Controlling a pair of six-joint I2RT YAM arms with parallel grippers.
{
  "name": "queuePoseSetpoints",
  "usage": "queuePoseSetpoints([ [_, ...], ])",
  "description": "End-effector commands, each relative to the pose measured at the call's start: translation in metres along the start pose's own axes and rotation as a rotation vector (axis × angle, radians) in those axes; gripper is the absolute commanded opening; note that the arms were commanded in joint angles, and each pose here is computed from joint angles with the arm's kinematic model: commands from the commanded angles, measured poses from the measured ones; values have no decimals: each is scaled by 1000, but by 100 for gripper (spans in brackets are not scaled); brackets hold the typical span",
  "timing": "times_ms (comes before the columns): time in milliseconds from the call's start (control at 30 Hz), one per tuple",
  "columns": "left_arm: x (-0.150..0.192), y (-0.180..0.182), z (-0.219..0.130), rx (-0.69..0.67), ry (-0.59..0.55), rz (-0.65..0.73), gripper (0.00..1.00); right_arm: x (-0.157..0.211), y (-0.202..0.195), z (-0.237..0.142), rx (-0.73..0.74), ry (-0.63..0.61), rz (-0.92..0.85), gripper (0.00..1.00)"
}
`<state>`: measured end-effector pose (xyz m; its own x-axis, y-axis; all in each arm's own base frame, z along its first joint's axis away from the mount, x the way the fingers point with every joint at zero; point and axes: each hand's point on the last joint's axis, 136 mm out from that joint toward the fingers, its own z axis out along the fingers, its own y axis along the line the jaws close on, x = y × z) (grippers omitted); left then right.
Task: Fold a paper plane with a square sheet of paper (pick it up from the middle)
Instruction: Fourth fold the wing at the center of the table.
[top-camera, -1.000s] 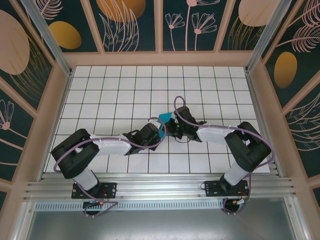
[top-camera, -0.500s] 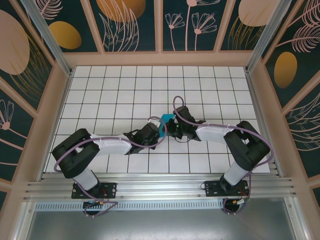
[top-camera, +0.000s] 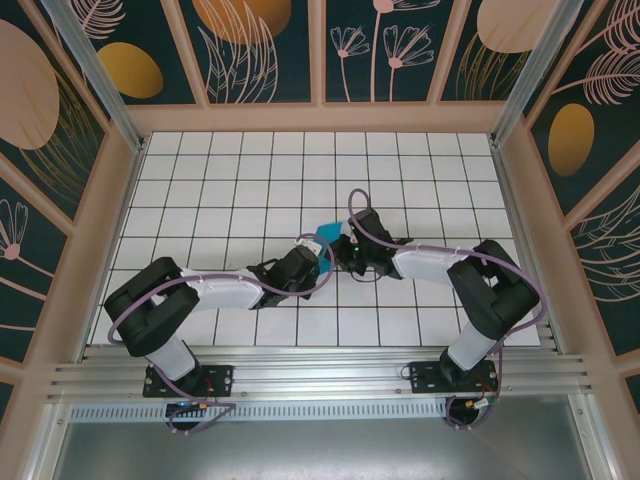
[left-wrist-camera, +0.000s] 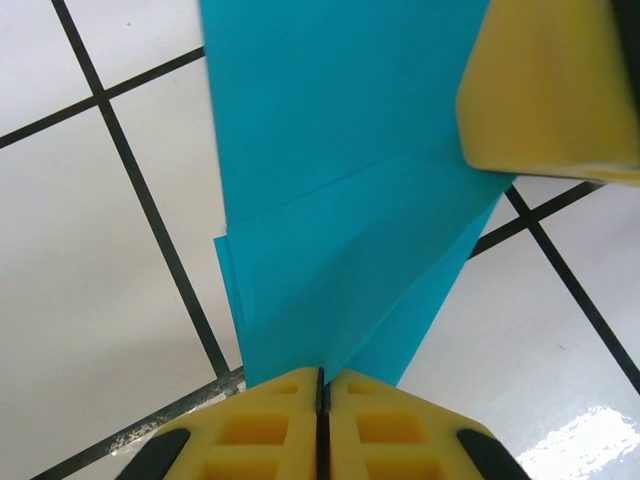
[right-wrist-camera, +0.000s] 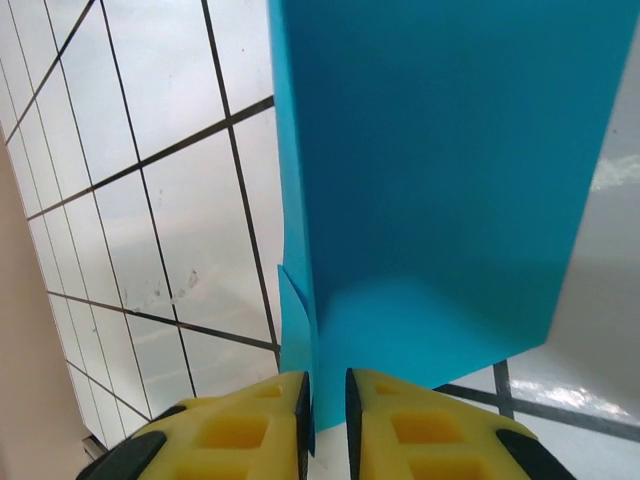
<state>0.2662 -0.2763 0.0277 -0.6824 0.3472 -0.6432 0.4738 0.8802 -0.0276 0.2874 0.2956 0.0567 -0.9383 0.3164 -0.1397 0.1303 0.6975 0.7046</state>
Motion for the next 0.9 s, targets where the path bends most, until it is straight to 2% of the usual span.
queuePoseSetpoints([
  [0, -4, 0, -1, -17, -3, 23, 9, -7, 11, 4, -28, 5, -26, 21],
  [233, -2, 2, -2, -23, -8, 27, 12, -8, 13, 12, -28, 28, -36, 24],
  [500, 3, 11, -1, -64, 5, 75, 27, -12, 23, 10, -53, 28, -47, 13],
  [700, 7, 19, -1, -107, 19, 104, 27, -13, 24, 9, -52, 30, -50, 10],
  [867, 7, 20, -2, -110, 16, 105, 21, -13, 23, 10, -43, 31, -48, 9],
])
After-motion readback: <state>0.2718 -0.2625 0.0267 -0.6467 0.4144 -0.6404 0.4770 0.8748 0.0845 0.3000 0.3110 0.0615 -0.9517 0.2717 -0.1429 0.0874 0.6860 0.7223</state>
